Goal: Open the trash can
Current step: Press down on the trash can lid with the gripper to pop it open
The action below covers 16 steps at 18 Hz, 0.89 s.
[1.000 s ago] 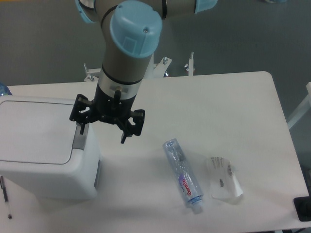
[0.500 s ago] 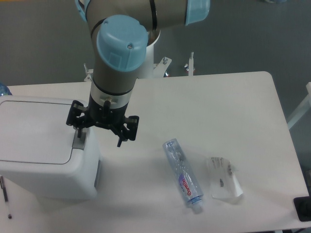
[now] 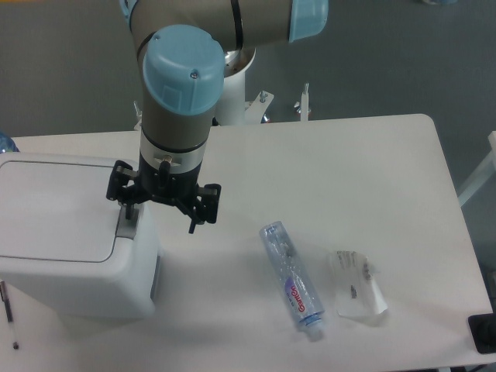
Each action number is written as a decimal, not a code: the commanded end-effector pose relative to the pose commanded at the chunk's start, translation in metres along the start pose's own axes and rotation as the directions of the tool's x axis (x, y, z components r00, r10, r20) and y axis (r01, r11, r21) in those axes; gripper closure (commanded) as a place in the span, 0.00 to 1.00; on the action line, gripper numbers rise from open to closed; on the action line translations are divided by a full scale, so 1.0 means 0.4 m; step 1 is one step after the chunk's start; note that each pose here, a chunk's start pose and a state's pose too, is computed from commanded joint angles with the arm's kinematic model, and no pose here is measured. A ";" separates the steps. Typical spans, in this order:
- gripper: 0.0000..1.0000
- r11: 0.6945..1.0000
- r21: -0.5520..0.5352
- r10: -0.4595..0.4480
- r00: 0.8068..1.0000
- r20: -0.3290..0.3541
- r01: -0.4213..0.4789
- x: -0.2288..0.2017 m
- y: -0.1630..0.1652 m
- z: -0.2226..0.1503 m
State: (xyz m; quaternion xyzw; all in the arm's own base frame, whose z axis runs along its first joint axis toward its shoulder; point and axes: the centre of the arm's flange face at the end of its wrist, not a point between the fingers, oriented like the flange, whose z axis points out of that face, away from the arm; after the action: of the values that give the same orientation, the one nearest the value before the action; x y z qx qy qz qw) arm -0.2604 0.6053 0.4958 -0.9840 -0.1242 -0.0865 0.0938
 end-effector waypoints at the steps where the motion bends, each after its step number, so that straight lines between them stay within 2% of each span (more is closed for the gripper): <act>1: 0.00 1.000 0.003 0.001 1.000 0.001 -0.001 0.001 0.000 -0.004; 16: 0.00 1.000 0.000 0.001 1.000 0.016 -0.001 -0.006 -0.002 0.003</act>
State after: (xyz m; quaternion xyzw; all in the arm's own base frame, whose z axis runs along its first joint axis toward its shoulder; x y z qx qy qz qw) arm -0.2627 0.6059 0.4945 -0.9848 -0.1243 -0.0783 0.0927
